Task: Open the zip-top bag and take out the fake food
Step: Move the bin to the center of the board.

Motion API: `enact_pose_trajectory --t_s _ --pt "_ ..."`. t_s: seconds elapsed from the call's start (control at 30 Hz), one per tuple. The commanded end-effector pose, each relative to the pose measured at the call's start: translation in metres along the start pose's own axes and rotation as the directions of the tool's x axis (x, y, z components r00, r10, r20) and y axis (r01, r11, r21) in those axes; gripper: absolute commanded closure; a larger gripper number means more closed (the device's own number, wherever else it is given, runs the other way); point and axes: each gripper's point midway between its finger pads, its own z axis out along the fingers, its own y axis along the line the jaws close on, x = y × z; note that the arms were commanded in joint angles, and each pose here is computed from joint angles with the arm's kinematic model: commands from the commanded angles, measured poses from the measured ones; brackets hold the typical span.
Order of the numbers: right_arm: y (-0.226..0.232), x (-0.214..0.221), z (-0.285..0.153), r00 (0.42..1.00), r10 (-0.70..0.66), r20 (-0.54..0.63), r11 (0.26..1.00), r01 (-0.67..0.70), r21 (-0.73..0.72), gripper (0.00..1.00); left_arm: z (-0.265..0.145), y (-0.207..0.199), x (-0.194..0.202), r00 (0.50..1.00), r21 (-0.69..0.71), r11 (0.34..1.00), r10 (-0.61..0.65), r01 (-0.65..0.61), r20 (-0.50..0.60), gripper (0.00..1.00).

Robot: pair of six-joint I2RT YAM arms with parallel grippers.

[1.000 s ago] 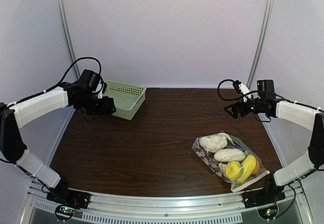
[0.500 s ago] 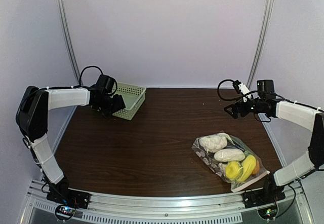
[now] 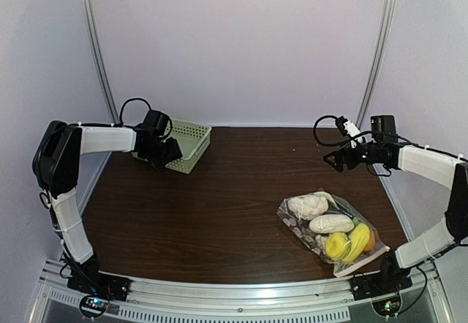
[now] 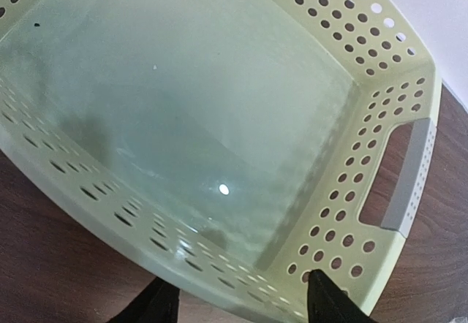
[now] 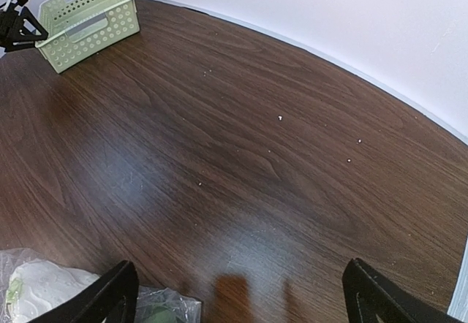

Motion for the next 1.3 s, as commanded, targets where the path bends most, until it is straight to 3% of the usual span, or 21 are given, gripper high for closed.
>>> enact_pose_trajectory --t_s 0.0,0.33,0.7,1.27 --pt "0.004 -0.002 0.002 1.000 -0.017 -0.007 1.000 0.017 -0.020 0.02 -0.009 0.005 0.003 0.994 0.004 0.995 0.102 -0.102 -0.042 0.41" --pt "0.013 0.000 0.010 0.999 -0.034 -0.032 0.999 0.033 -0.038 0.02 -0.039 0.054 0.047 0.967 0.000 0.984 0.176 -0.179 -0.185 0.57" --pt "0.020 -0.001 0.012 0.998 -0.053 -0.038 0.997 0.051 -0.049 0.02 -0.081 0.105 0.069 0.943 -0.102 0.955 0.253 -0.279 -0.215 0.72" --pt "0.027 -0.002 0.014 0.998 -0.059 -0.039 0.996 0.056 -0.064 0.03 -0.115 0.161 0.109 0.939 -0.158 0.955 0.200 -0.250 -0.281 0.77"
